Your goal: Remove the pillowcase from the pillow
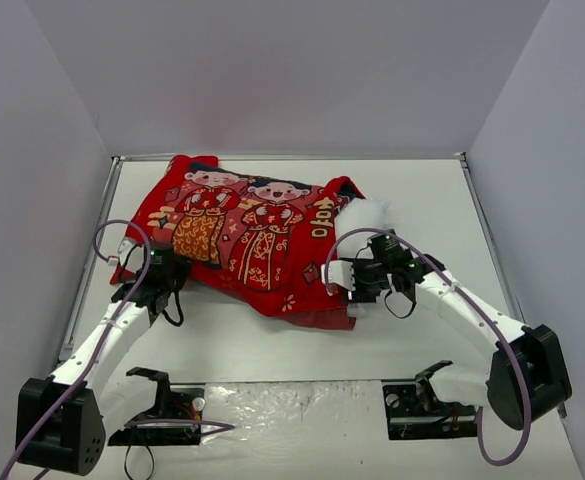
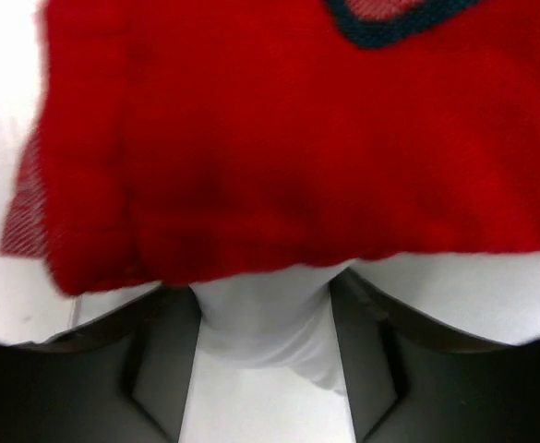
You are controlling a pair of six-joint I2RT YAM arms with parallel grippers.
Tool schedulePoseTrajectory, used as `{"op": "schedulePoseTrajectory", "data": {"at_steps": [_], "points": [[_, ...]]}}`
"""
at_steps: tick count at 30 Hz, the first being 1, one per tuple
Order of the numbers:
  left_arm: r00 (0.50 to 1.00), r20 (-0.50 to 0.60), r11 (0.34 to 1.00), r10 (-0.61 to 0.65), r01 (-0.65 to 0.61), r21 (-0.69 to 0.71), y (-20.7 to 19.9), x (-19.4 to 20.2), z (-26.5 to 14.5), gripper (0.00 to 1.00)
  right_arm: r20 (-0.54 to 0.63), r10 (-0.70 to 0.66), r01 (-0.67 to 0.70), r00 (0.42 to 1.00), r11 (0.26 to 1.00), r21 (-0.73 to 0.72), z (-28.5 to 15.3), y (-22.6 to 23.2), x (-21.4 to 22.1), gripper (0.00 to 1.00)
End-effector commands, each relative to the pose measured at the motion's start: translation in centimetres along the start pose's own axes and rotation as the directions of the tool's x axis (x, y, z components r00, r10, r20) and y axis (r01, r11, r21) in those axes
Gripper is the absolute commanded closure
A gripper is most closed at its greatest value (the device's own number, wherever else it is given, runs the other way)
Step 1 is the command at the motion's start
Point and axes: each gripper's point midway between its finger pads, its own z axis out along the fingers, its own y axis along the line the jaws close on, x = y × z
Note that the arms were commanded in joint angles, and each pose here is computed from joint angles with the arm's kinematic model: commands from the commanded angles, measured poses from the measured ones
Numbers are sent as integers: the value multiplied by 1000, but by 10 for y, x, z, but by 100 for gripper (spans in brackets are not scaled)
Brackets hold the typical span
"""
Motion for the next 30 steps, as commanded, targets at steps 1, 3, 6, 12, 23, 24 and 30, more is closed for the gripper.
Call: {"op": "schedulePoseTrajectory", "data": {"at_steps": [1,3,6,12,23,24,30], "points": [[999,34,999,10,-12,36,-3,-10,1,85,-19,121,-117,993,985,125,9,-23,10,65],[999,52,999,-3,1,39,0,-16,0,95,7,182,-181,983,974,138,6,-26,11,97],[998,69,999,-11,8,46,3,-26,-1,98,84,255,-267,963,946,187,-13,-45,8,100],[985,156,995,-80,70,68,3,-87,-10,98,218,317,-375,923,867,327,-90,-97,0,100],[947,297,992,-123,109,63,10,-161,-36,98,232,350,-420,907,756,501,-149,-142,7,100],[937,326,992,-123,115,44,15,-168,-40,98,231,353,-421,907,740,524,-154,-147,10,100],[937,330,993,-115,96,75,6,-173,-49,98,264,406,-484,875,713,507,-156,-145,13,100]]}}
